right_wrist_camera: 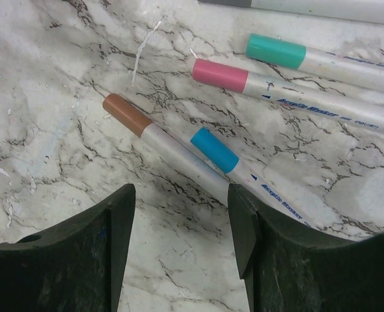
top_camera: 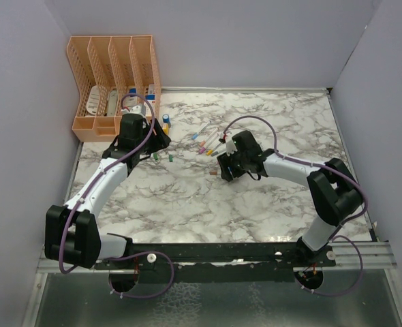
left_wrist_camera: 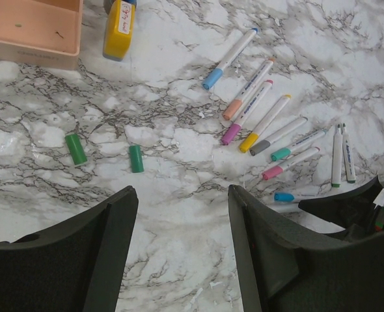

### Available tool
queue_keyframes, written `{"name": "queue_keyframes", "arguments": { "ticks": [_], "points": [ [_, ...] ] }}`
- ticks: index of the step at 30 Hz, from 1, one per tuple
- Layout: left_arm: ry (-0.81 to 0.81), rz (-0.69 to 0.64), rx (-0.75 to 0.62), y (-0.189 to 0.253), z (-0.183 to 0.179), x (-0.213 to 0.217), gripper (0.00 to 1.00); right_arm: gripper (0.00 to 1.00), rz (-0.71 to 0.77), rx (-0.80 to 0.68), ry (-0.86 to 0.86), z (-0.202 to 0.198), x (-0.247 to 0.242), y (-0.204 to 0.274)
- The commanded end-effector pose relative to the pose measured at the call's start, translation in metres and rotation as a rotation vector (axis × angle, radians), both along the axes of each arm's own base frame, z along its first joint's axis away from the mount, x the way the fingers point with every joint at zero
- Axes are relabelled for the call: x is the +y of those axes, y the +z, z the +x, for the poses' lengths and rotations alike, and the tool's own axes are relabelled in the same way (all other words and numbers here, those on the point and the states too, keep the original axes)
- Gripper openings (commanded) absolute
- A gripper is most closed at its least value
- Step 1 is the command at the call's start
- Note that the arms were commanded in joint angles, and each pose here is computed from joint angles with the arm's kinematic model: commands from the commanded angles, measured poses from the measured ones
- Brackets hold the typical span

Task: Open the pen caps

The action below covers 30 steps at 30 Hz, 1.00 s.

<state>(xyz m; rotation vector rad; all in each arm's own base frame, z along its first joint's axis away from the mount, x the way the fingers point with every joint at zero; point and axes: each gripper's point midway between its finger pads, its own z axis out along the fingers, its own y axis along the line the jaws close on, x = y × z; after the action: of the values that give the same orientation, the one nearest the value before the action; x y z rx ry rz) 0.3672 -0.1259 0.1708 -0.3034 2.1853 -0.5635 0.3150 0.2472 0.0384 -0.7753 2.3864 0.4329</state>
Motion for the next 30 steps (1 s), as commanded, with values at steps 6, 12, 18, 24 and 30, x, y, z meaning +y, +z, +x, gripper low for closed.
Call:
{"name": "queue_keyframes", "arguments": {
  "ticks": [6, 12, 18, 24, 30],
  "points": [
    [-0.008, -0.022, -0.036, 0.012, -0.002, -0.001, 0.61, 0.59, 0.003, -0.022, 0.011, 0.004, 0.005, -0.007],
    [-0.007, -0.027, -0.038, 0.013, -0.001, -0.002, 0.61, 0.59, 0.004, -0.047, 0.008, 0.01, 0.007, 0.0],
    [-0.005, -0.026, -0.038, 0.013, -0.001, -0.001, 0.61, 0.59, -0.003, -0.021, 0.013, 0.009, 0.008, -0.01],
    [-0.006, -0.026, -0.032, 0.01, -0.002, -0.001, 0.61, 0.59, -0.006, -0.001, 0.015, 0.002, 0.005, -0.016],
    [-0.008, -0.03, -0.032, 0.01, -0.002, -0.002, 0.61, 0.55, 0.007, 0.032, 0.026, -0.011, 0.004, -0.018]
  ]
}}
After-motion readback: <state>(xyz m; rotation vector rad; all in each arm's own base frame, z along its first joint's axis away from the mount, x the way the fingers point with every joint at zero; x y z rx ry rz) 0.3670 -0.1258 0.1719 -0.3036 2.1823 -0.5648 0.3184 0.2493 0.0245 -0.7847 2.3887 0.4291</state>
